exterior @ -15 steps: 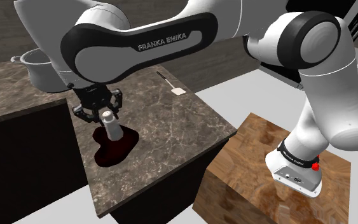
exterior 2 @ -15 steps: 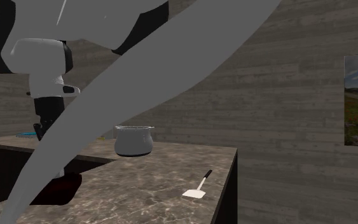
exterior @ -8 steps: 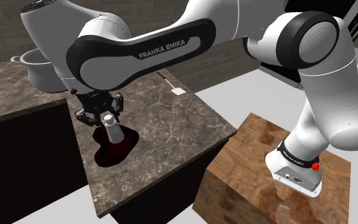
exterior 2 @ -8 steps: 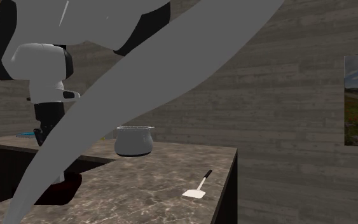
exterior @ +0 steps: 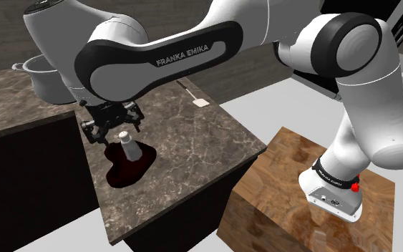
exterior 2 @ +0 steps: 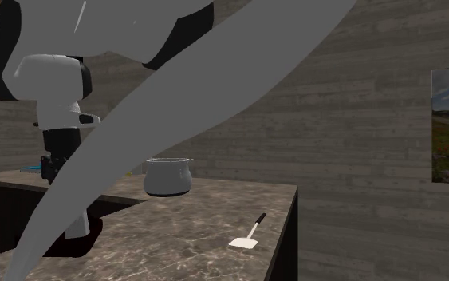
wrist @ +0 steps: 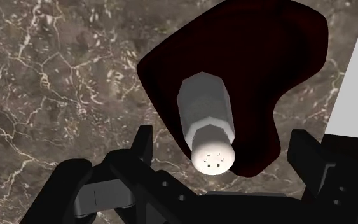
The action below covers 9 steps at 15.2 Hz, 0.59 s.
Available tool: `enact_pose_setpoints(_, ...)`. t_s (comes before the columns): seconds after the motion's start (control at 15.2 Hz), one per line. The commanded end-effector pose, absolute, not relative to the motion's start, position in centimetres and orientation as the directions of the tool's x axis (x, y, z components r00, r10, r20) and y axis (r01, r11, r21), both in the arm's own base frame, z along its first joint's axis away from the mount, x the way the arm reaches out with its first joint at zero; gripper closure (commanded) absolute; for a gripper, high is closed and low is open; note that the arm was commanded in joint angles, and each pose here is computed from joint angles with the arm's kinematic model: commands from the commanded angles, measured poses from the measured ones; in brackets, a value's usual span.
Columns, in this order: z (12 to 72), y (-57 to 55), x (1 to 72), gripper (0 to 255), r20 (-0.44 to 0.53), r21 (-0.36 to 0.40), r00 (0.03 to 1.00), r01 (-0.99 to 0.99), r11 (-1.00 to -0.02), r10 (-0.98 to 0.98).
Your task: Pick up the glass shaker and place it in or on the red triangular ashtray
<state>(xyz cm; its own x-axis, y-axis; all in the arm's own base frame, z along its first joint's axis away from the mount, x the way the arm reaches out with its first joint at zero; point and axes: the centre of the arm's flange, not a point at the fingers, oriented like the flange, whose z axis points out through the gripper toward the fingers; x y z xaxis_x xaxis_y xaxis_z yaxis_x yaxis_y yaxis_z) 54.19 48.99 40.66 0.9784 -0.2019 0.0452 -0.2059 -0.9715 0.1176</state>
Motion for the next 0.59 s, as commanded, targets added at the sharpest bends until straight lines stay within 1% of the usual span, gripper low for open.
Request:
enact_pose_setpoints(0.0, 40.7, 49.0, 54.2, 0, 0.045, 0.118, 0.978, -0.206, -0.971, -0.202)
enact_pose_setpoints(0.26, 45.6, 49.6, 54.1, 0, 0.045, 0.118, 0.978, -0.206, -0.971, -0.202)
enact_pose_setpoints(0.53, 45.6, 49.6, 54.1, 0, 0.045, 0.118, 0.978, -0.206, -0.971, -0.202)
